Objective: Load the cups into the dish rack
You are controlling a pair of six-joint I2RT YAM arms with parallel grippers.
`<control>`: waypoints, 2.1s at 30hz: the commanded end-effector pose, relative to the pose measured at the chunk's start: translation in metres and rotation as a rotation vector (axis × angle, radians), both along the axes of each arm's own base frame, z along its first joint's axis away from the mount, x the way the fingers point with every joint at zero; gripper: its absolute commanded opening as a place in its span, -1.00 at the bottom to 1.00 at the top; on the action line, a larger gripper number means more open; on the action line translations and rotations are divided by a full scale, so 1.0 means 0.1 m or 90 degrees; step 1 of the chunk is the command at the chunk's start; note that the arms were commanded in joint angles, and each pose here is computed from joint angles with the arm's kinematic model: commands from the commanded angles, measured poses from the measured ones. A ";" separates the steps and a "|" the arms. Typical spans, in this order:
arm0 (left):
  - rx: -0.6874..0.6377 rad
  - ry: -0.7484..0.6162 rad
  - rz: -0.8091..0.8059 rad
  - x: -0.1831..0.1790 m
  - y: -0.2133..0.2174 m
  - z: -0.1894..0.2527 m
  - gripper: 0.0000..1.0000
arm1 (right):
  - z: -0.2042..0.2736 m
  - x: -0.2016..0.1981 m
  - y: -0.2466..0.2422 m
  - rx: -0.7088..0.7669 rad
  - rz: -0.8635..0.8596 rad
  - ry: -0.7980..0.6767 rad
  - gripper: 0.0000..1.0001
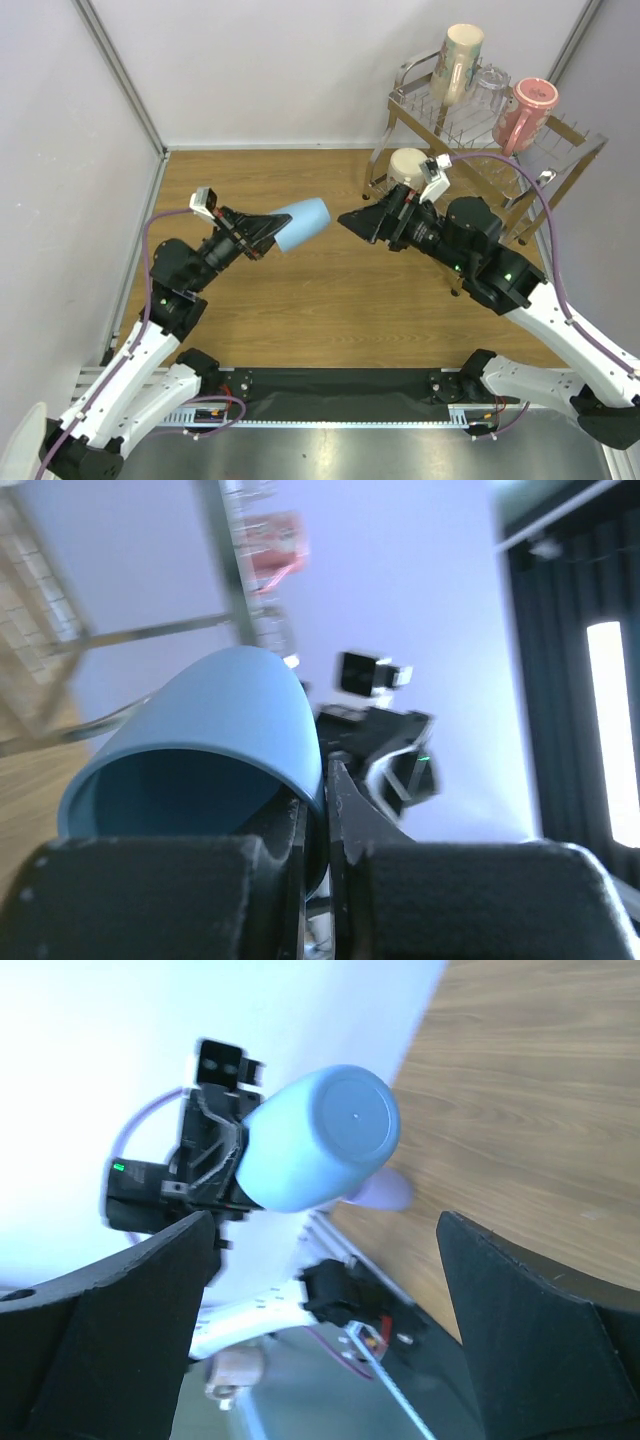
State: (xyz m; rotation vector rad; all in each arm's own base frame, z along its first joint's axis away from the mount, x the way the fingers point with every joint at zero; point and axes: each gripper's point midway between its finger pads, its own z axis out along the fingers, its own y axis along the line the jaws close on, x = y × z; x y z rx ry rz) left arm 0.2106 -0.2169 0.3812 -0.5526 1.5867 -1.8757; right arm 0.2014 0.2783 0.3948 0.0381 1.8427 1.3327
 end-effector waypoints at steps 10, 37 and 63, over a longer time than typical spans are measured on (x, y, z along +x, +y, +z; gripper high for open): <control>-0.172 -0.055 0.011 -0.09 -0.08 0.92 -0.99 | 0.69 -0.02 0.28 0.175 0.070 -0.085 0.99; -0.200 -0.034 -0.030 -0.23 -0.28 0.85 -0.99 | 0.50 0.23 0.35 0.167 0.023 -0.015 0.43; -0.156 0.008 -0.032 -0.23 -0.32 0.47 0.46 | 0.49 0.35 0.30 0.089 -0.011 -0.057 -1.00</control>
